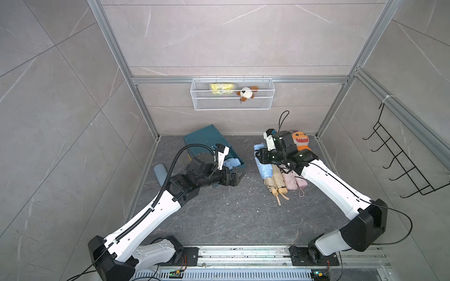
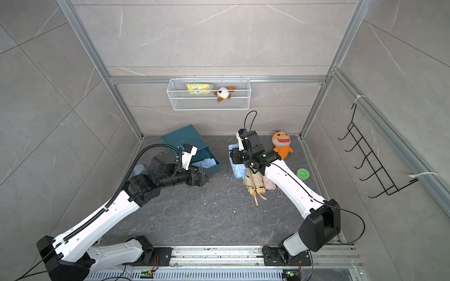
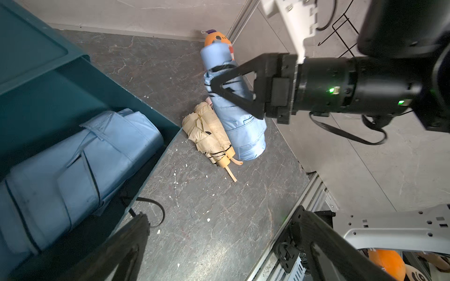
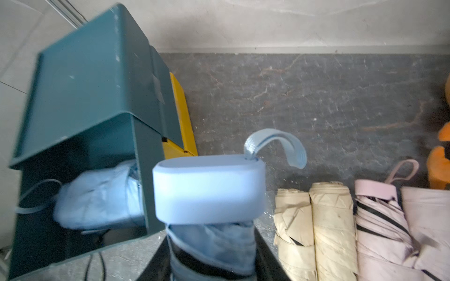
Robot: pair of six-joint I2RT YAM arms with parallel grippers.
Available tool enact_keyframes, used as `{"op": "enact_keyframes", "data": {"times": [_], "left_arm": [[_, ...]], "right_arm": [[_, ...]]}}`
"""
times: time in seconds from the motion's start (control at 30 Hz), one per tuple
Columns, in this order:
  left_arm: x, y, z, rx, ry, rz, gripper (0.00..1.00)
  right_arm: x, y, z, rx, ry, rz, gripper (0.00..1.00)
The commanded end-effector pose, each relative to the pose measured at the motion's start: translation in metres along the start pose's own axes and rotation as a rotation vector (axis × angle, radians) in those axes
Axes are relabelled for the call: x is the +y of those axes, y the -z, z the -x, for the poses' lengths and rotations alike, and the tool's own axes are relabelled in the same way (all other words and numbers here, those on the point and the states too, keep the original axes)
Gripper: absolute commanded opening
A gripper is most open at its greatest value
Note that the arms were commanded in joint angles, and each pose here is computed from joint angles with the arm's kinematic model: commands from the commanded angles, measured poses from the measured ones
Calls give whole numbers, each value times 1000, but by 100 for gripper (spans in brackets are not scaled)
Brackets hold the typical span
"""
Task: Place the umbrella in the drawer by color
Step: Pick up the umbrella from the center of the board.
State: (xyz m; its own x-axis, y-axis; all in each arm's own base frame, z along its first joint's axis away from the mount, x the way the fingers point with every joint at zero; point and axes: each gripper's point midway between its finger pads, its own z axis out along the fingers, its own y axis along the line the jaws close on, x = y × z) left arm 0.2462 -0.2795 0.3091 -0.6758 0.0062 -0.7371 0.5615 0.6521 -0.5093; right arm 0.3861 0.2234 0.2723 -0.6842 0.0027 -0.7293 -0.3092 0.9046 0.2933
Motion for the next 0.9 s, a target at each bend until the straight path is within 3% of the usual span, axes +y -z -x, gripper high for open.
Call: {"op": "enact_keyframes", "data": {"times": [0.0, 0.27, 0.87], "left_arm": [[-16, -3, 22, -49, -52, -35, 100], [-28, -31, 42, -74, -81, -64, 100], [-26, -62, 52, -105, -63, -75, 97]], "right_arm": [[30, 29, 43, -129, -53, 122, 23], [69, 41, 79, -208, -133, 290, 23], [94, 42, 73, -202, -171, 411, 24]]}}
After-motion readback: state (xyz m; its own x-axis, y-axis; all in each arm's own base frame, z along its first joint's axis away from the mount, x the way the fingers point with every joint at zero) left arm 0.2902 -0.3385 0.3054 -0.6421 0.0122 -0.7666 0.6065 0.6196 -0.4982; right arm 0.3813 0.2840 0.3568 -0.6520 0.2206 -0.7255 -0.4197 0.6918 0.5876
